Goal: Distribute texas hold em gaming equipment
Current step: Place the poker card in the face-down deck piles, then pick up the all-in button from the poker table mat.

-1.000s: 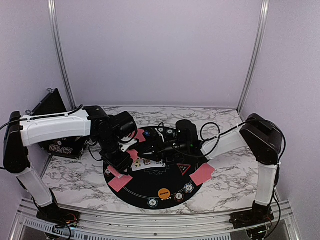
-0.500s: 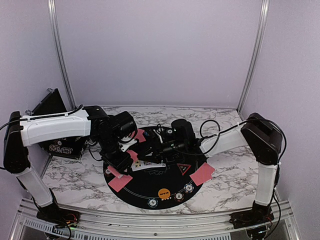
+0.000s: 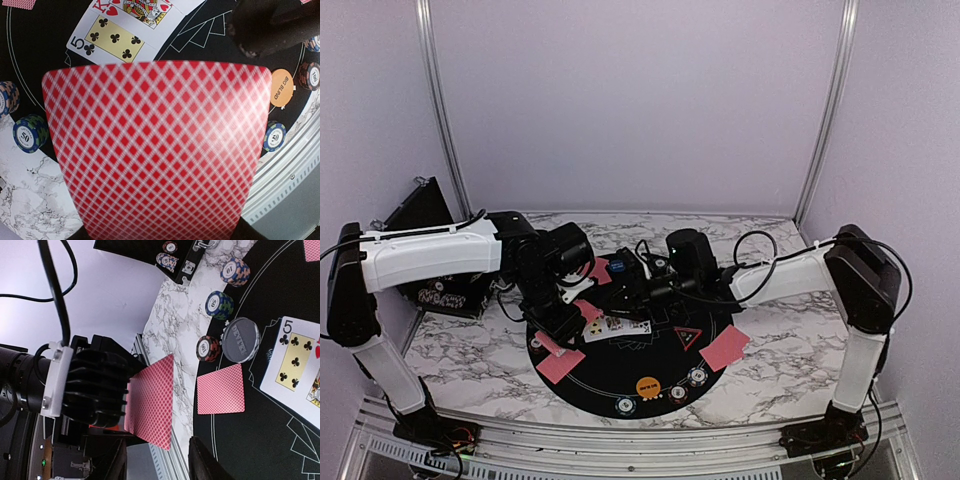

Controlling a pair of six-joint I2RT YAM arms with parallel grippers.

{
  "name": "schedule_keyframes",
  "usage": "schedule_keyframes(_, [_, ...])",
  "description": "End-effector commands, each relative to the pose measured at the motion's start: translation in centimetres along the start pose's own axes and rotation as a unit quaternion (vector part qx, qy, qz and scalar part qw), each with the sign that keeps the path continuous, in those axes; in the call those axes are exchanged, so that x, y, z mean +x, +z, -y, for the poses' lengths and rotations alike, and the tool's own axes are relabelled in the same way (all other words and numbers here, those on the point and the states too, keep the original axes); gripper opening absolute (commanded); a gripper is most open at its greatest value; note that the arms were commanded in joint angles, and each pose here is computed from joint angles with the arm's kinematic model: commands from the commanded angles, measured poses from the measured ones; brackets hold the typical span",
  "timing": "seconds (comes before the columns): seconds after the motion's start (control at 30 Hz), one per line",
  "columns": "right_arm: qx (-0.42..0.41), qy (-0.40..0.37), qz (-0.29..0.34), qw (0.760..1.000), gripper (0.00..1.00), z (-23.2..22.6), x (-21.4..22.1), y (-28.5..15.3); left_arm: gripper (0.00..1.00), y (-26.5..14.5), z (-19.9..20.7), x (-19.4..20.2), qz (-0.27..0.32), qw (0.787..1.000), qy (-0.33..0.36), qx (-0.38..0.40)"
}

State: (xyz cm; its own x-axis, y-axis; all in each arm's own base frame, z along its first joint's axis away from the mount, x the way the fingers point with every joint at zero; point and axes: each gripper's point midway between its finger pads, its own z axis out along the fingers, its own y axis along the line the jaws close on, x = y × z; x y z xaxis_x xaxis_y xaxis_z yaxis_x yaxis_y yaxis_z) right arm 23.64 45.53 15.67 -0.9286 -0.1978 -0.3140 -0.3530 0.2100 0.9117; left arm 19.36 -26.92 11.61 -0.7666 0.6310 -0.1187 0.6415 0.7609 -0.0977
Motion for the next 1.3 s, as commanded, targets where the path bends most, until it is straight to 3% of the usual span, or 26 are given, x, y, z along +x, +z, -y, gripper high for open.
schedule_keyframes(0.0, [0.007, -0.034, 0.022, 0.999, 0.41, -2.0, -1.2, -1.1, 0.59, -0.8, 0.0, -0.5, 0.009, 1.0, 0.006, -0.001])
schedule_keyframes(0.2, [0.066, -0.032, 0.043, 0.996, 0.47, 0.6, -1.1, -3.8, 0.59, -0.7, 0.1, -0.5, 0.009, 1.0, 0.006, 0.0])
schedule_keyframes(0.37, [0.175, -0.045, 0.072, 0.981, 0.53, 3.9, -1.2, -7.5, 0.59, -0.8, 0.1, -0.4, 0.01, 1.0, 0.006, 0.0])
schedule_keyframes(0.6, [0.397, -0.085, 0.073, 0.911, 0.69, 8.7, -0.4, -14.1, 0.59, -0.9, 0.1, -0.5, 0.01, 1.0, 0.006, 0.0])
schedule_keyframes(0.7, [0.453, -0.094, 0.061, 0.884, 0.74, 10.0, 0.2, -15.8, 0.59, -0.8, 0.1, -0.5, 0.009, 1.0, 0.007, 0.0])
schedule_keyframes(0.97, [0.515, -0.114, 0.013, 0.85, 0.88, 12.9, 1.7, -15.8, 0.59, -0.7, 0.1, -0.5, 0.007, 1.0, 0.007, 0.0])
schedule_keyframes(1.27, [0.536, -0.117, -0.019, 0.836, 0.91, 15.4, 2.9, -14.6, 0.59, -0.8, -0.1, -0.2, 0.008, 1.0, 0.005, -0.002])
